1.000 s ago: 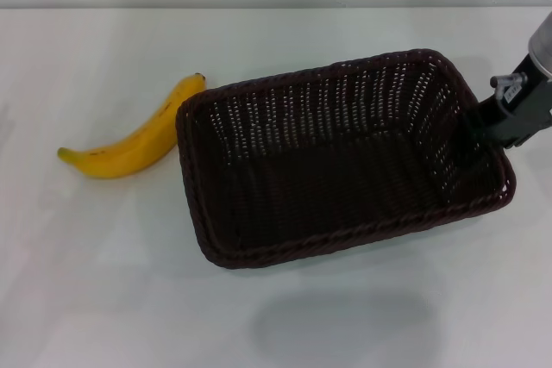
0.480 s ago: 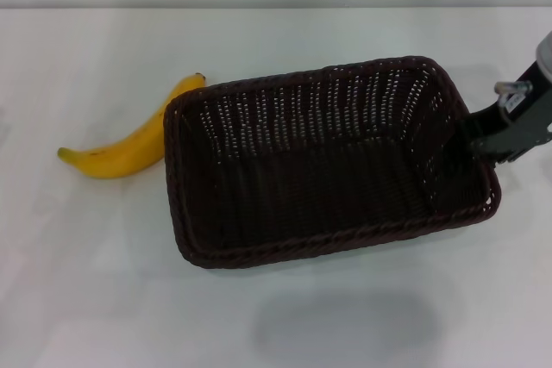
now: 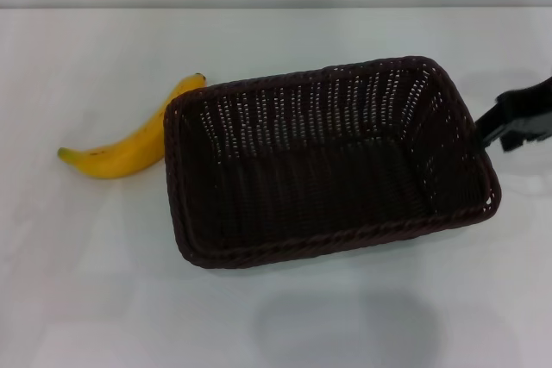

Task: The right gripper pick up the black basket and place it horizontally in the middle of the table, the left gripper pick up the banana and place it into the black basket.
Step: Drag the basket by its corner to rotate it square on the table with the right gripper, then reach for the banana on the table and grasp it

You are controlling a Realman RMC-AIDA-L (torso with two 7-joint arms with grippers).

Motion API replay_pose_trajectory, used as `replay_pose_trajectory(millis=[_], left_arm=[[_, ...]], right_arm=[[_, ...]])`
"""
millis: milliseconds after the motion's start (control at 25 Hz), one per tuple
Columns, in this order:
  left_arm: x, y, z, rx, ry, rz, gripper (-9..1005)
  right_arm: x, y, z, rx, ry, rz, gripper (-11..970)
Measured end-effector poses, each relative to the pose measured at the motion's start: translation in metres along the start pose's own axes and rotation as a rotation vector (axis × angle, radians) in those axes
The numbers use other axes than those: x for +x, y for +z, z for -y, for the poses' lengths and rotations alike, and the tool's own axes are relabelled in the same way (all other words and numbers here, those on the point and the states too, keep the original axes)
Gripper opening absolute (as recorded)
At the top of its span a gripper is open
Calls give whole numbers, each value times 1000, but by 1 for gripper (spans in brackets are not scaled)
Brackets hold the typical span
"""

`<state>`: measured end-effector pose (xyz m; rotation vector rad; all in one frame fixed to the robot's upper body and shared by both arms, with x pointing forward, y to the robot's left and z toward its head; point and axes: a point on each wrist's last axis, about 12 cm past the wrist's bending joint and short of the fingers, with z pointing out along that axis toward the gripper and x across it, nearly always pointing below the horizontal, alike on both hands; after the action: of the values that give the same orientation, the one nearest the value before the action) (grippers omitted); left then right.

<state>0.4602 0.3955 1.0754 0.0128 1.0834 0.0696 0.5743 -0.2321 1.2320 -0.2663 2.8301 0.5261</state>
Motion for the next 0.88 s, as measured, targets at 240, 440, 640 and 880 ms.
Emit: replay_pose_trajectory(millis=[240, 440, 640, 880], left_arm=[[4, 3, -2, 18, -95, -49, 841], [-3, 18, -12, 144, -253, -133, 840], [-22, 49, -18, 301, -346, -289, 839], [-58, 103, -17, 442, -405, -565, 794]], right_arm=[[20, -35, 24, -76, -61, 203, 413], [37, -40, 64, -64, -161, 408, 414], [46, -17, 108, -99, -244, 540, 415], [64, -2, 147, -181, -302, 804, 417]])
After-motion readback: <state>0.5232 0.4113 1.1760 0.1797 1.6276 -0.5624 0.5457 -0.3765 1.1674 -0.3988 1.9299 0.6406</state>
